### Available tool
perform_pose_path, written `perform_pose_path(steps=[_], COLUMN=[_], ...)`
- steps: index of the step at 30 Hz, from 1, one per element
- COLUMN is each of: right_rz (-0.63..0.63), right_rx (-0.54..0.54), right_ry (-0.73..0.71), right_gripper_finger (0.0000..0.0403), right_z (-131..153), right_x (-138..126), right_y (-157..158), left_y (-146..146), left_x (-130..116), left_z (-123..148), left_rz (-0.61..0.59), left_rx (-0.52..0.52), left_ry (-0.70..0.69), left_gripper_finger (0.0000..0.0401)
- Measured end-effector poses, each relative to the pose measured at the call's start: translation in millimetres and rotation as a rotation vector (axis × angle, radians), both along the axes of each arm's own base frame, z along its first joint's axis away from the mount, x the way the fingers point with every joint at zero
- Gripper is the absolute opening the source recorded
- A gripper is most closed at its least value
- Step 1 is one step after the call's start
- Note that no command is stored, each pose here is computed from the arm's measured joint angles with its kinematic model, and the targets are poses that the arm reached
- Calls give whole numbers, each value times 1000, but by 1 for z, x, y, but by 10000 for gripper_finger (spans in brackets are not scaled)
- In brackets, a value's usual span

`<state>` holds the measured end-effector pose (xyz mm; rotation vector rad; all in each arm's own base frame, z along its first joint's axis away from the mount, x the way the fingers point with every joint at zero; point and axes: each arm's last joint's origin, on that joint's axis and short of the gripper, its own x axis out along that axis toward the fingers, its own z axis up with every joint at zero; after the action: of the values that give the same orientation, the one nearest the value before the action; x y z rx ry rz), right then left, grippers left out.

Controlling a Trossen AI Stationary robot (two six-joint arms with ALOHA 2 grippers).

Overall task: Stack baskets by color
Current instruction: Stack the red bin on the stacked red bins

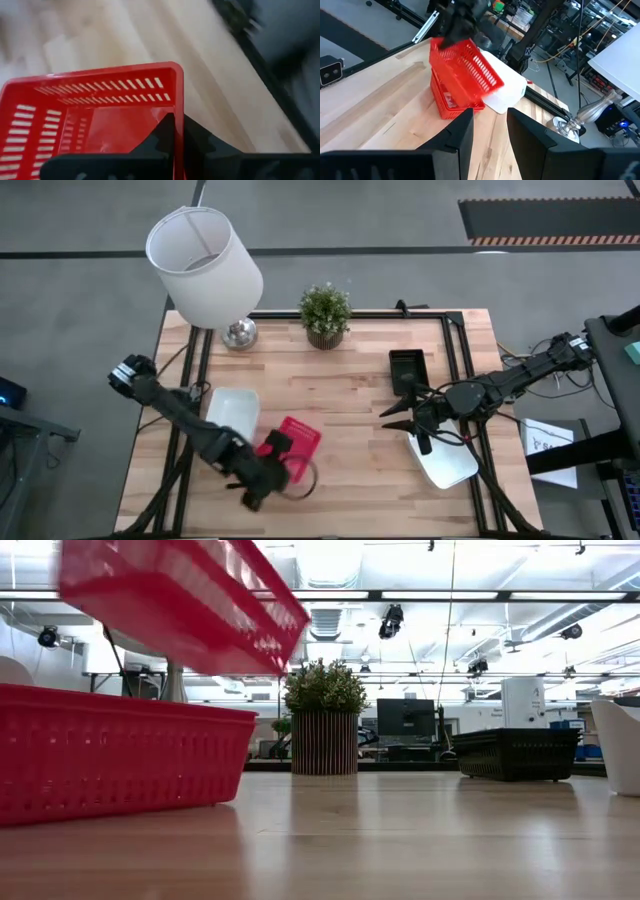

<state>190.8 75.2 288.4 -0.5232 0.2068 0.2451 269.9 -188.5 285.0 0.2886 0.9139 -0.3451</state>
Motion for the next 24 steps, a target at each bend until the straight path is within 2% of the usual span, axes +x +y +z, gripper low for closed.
perform_pose_path(steps=[2,6,16,20,24], right_rz=[0,0,1,1,2], right_rx=[0,0,-2,-5,-7], right_ry=[0,0,4,14,17], right_gripper_finger=[112,111,112,111,111], right_z=[0,0,-1,-3,-3], right_x=[0,0,0,0,0], right_y=[0,0,0,0,0], left_y=[-4,5,9,8,5], left_x=[-13,-30,-37,-37,-36], left_z=[3,6,-14,-15,-16], left_rz=[-89,-61,-158,-164,-199], left_rx=[45,68,149,149,88], left_ry=[3,86,111,108,122], left_gripper_finger=[0,0,0,0,0])
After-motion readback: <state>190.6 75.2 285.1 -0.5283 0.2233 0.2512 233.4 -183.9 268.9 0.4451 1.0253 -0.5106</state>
